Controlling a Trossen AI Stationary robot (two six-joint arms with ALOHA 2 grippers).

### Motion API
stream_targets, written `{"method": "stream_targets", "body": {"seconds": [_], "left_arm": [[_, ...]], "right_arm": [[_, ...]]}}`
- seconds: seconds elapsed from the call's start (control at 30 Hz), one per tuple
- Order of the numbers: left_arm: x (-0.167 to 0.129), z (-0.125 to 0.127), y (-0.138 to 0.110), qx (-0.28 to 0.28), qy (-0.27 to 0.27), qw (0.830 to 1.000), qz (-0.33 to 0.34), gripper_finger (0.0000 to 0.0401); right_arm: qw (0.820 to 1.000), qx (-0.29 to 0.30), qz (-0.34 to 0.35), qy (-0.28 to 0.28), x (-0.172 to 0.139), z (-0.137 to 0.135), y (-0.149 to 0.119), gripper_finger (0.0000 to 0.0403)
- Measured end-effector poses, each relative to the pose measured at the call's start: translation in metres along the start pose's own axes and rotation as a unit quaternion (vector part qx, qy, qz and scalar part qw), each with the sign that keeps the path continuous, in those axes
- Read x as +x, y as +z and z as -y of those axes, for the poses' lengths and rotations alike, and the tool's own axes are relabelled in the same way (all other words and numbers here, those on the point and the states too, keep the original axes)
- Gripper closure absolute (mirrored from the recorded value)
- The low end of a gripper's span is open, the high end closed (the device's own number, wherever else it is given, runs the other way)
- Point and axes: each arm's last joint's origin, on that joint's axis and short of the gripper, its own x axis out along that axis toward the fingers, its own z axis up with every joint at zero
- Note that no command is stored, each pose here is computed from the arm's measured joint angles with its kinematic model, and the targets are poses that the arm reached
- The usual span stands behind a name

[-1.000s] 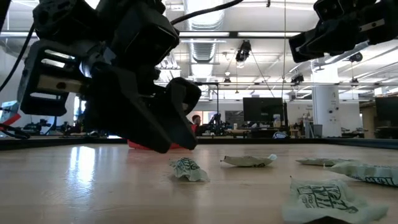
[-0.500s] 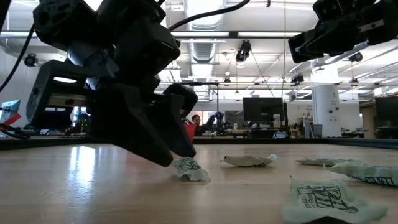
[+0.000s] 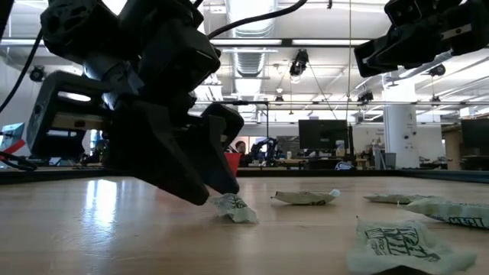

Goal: Pick and place Stevia / Truvia into bins
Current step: Put the white stevia packet into the red bin

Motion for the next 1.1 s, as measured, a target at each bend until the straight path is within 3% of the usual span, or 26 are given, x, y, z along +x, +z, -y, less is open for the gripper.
{"method": "stream_targets", "body": {"seconds": [0.27, 0.6, 1.1], "left_arm": [[0.015, -0.005, -0.005, 0.009, -0.002, 1.0, 0.009, 0.0256], [0.012, -0.006, -0.003, 0.007, 0.002, 1.0, 0.008, 0.0261], [0.01, -0.006, -0.002, 0.011, 0.006, 1.0, 0.007, 0.0382]], "right_arm": [[1.0, 0.0, 0.0, 0.0, 0.0, 0.0, 0.0, 0.0344], [1.0, 0.0, 0.0, 0.0, 0.0, 0.0, 0.0, 0.0343], [1.0, 0.0, 0.0, 0.0, 0.0, 0.0, 0.0, 0.0344]]}}
